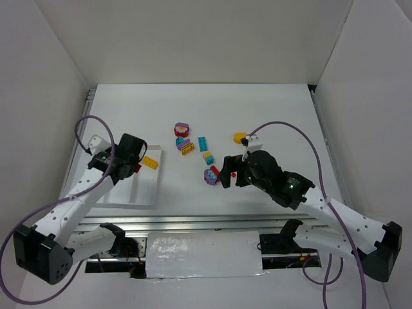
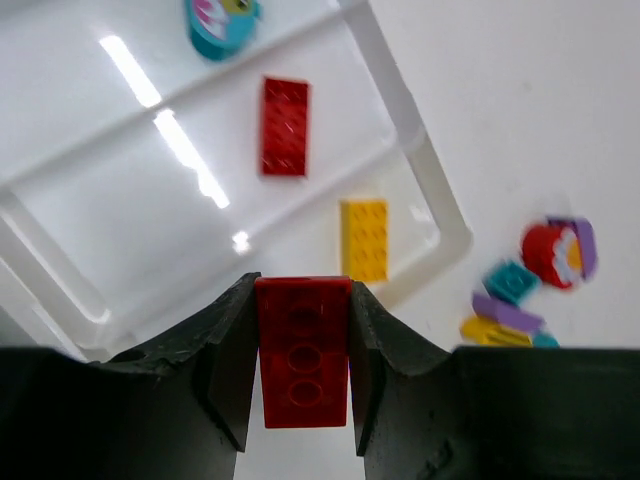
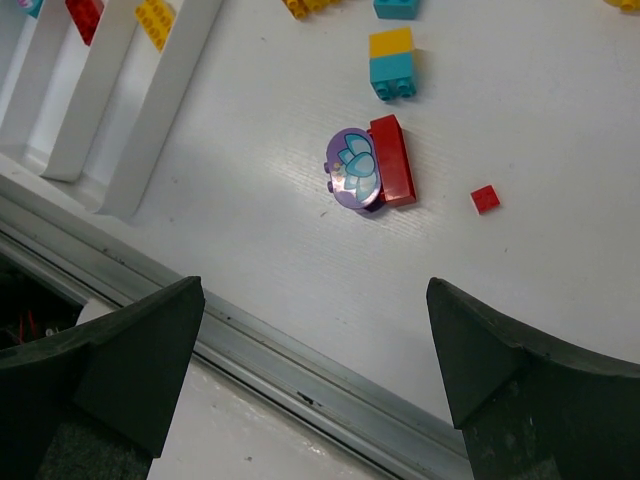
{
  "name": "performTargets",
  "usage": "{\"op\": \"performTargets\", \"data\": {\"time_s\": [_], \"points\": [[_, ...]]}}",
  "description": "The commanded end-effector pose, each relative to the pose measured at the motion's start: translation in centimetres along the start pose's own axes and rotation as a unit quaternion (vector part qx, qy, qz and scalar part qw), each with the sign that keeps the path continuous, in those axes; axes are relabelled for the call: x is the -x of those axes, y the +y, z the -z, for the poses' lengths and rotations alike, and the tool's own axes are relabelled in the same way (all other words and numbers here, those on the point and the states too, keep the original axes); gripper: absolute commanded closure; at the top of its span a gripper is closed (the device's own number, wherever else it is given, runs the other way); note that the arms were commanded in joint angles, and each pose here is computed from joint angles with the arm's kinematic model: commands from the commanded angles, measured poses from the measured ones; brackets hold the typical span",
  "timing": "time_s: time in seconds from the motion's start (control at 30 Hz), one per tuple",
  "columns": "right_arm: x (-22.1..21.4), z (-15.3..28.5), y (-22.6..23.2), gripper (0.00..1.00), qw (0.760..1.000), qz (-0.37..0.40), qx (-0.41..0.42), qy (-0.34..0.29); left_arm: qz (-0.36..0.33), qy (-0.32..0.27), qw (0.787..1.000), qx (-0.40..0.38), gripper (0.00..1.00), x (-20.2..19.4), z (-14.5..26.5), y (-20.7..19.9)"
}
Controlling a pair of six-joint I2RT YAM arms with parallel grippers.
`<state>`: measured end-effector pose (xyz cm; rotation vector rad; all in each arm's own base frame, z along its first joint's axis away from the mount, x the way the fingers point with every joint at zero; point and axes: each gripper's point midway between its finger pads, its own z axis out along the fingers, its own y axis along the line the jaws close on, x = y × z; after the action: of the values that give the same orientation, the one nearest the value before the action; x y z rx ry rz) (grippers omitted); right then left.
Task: Sort the legos into containers by color
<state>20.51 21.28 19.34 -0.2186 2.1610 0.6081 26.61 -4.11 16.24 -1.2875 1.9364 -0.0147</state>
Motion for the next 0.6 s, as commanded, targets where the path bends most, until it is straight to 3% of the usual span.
{"op": "performTargets", "data": {"time_s": [0.0,0.17,0.37,0.47,0.57], "points": [[1.2,-0.6,0.6,0.00,1.000,0.001,0.009,-0.016,-0.052,-0.002,0.997,0.064,1.00,1.6,-2.9,3.2],[0.7,-1.9,0.8,0.00,1.000,0.004,0.006,-0.001,-0.027,0.039,0.989,0.139,1.00,1.4,-7.4,6.4],[0.0,-2.9,0.7,0.00,1.000,0.003,0.009,0.013,-0.010,0.032,0.984,0.175,0.95,1.2,-9.2,8.7],[-0.2,-3.2,0.7,0.00,1.000,0.001,0.010,0.016,-0.005,0.027,0.985,0.173,0.85,1.7,-9.5,8.8],[-0.5,-3.6,0.6,0.00,1.000,-0.003,0.009,0.020,-0.012,0.029,0.985,0.171,0.65,1.6,-9.7,8.9]]}}
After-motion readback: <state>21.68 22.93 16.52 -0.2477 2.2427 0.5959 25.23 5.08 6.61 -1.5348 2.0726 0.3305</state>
